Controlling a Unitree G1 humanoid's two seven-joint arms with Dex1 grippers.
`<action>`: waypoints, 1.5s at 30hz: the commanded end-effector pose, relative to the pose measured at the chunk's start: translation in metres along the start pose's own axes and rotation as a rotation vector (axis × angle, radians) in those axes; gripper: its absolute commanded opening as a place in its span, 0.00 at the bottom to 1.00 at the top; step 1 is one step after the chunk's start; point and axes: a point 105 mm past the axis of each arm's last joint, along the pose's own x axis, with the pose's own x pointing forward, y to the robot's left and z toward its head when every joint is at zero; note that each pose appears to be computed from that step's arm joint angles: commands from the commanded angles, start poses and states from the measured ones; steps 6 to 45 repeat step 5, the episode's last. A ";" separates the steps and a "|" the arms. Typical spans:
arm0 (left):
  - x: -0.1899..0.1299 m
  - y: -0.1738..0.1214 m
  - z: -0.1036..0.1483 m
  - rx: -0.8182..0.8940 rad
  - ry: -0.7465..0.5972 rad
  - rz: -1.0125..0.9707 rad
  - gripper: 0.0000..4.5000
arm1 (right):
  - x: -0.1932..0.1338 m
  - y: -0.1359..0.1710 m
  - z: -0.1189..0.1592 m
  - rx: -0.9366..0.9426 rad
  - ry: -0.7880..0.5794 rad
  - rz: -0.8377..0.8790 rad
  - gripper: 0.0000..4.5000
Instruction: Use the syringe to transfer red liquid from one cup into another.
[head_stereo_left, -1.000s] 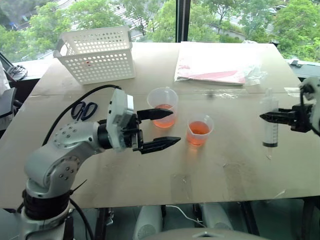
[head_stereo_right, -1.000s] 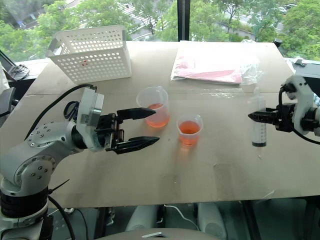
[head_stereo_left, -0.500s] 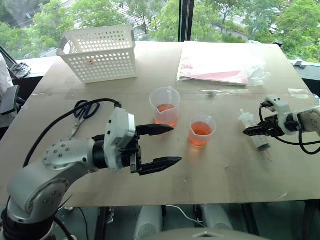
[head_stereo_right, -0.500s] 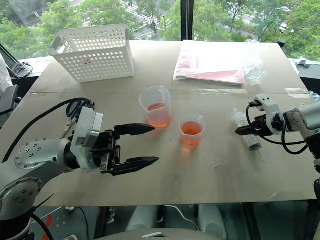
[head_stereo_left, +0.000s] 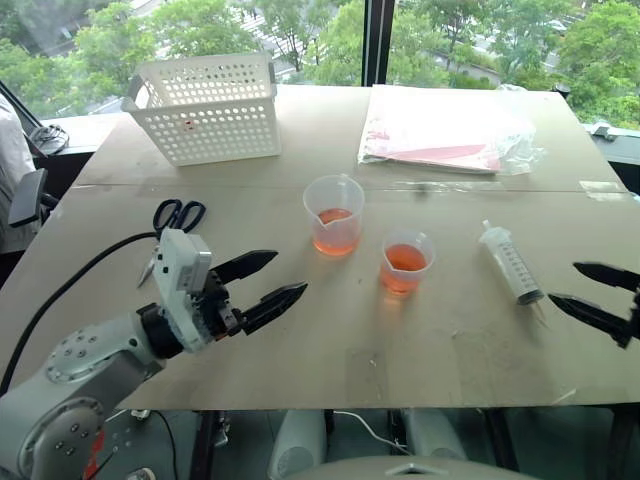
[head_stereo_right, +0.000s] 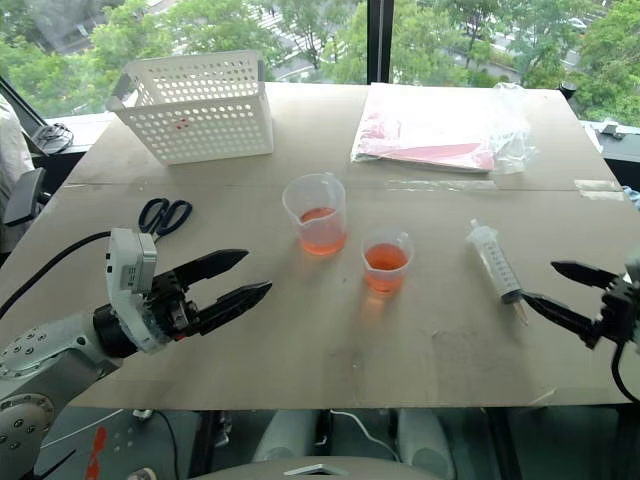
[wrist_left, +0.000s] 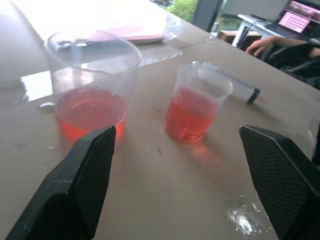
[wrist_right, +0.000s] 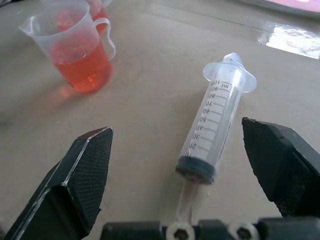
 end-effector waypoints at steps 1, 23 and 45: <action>-0.023 0.026 -0.001 0.014 -0.030 0.166 0.89 | -0.016 0.009 0.002 -0.115 -0.001 -0.018 0.99; -0.046 0.043 -0.023 -0.010 0.011 0.289 0.89 | -0.018 0.009 -0.013 -0.128 0.043 -0.025 0.99; -0.046 0.043 -0.023 -0.010 0.011 0.289 0.89 | -0.018 0.009 -0.013 -0.128 0.043 -0.025 0.99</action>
